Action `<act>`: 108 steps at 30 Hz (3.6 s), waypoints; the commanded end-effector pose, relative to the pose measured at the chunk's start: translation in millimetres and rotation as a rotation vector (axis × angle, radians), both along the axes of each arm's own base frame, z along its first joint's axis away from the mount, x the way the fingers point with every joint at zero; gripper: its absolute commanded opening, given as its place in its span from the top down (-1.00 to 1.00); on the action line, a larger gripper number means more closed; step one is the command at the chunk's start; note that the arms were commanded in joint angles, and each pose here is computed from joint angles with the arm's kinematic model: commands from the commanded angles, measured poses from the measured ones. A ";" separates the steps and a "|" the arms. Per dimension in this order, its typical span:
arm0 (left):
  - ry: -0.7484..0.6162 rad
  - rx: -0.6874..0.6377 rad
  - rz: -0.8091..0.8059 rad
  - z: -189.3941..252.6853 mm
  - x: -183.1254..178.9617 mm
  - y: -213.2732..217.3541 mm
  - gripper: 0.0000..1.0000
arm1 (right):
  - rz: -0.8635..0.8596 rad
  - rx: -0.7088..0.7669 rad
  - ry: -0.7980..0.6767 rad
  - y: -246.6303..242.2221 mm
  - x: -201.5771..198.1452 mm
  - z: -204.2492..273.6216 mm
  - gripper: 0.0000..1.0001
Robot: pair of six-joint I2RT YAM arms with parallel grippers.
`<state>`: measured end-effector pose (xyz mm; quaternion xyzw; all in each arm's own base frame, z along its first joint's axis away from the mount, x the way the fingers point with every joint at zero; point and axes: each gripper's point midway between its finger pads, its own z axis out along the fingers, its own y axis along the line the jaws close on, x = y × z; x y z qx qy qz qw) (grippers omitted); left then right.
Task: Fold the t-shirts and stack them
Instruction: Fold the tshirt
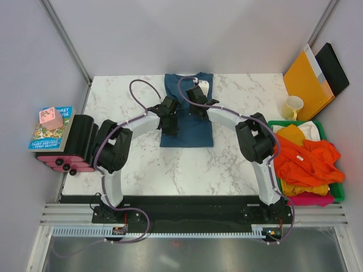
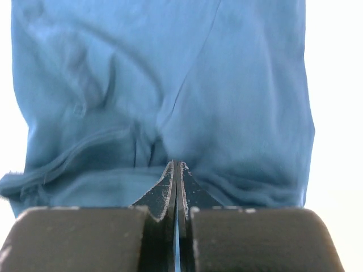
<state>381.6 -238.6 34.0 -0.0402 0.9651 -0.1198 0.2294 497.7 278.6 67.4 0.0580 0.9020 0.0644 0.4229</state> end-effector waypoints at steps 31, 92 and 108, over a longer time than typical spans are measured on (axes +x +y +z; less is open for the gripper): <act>-0.135 -0.021 0.040 37.8 -33.5 25.6 -0.41 | 0.047 0.037 0.044 -44.4 -138.0 0.2 -0.07; -0.010 -0.052 0.038 34.3 -225.2 49.9 -0.23 | -0.001 0.055 0.082 -84.0 -296.1 28.0 -0.46; -0.075 -0.017 0.046 34.1 -198.6 37.0 0.96 | 0.080 -0.088 0.068 -36.8 -237.4 3.7 1.00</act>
